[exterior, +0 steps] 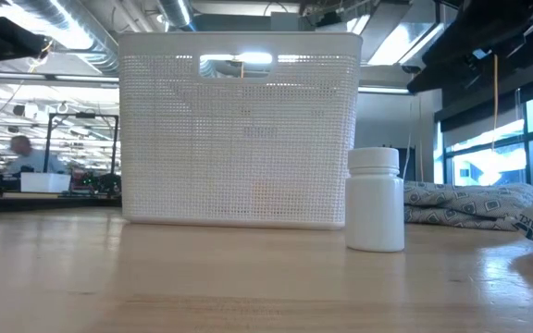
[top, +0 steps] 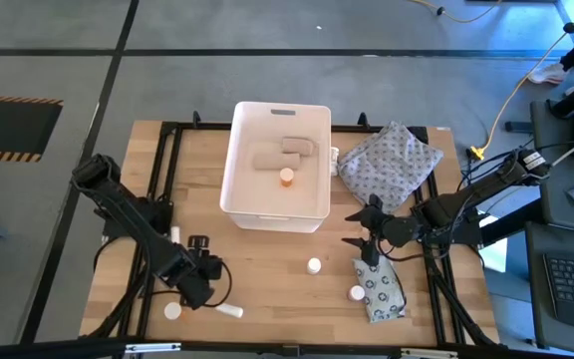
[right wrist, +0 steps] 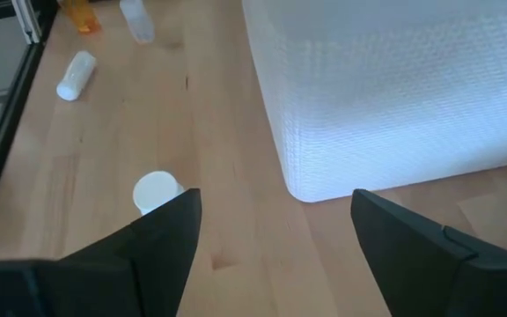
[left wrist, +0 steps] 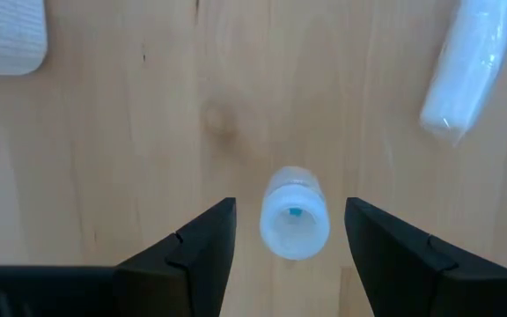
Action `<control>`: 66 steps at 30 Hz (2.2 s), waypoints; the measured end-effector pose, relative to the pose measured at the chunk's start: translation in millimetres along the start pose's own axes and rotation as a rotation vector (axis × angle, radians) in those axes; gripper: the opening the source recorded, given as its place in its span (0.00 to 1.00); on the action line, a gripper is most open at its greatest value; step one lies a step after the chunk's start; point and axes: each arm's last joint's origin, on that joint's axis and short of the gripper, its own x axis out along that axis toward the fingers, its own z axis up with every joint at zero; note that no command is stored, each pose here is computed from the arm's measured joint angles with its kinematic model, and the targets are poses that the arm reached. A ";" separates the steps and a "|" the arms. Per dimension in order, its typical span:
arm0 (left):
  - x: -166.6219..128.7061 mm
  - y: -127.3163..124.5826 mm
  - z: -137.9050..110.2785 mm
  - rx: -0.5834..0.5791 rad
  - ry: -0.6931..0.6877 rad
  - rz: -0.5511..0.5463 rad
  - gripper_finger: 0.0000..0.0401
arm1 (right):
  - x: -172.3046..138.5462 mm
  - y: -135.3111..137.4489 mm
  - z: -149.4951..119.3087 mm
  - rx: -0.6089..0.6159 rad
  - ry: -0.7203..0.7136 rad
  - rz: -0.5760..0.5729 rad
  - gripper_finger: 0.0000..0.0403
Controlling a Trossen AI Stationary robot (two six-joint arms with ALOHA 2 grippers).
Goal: Pick & place medical supplies in basket/bin
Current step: Put the transparent pill bottle into the white bin
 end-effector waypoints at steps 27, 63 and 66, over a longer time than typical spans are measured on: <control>15.3 -3.7 -14.1 -0.061 -0.002 -0.002 0.51 | -0.2 1.4 2.8 0.016 -0.026 0.015 0.73; 24.8 13.9 -27.6 -0.040 -0.094 -0.031 0.36 | -0.4 3.4 6.6 0.032 -0.061 0.034 0.73; 9.6 20.7 -18.7 -0.043 -0.124 -0.048 0.36 | -0.7 4.6 9.3 0.046 -0.087 0.048 0.73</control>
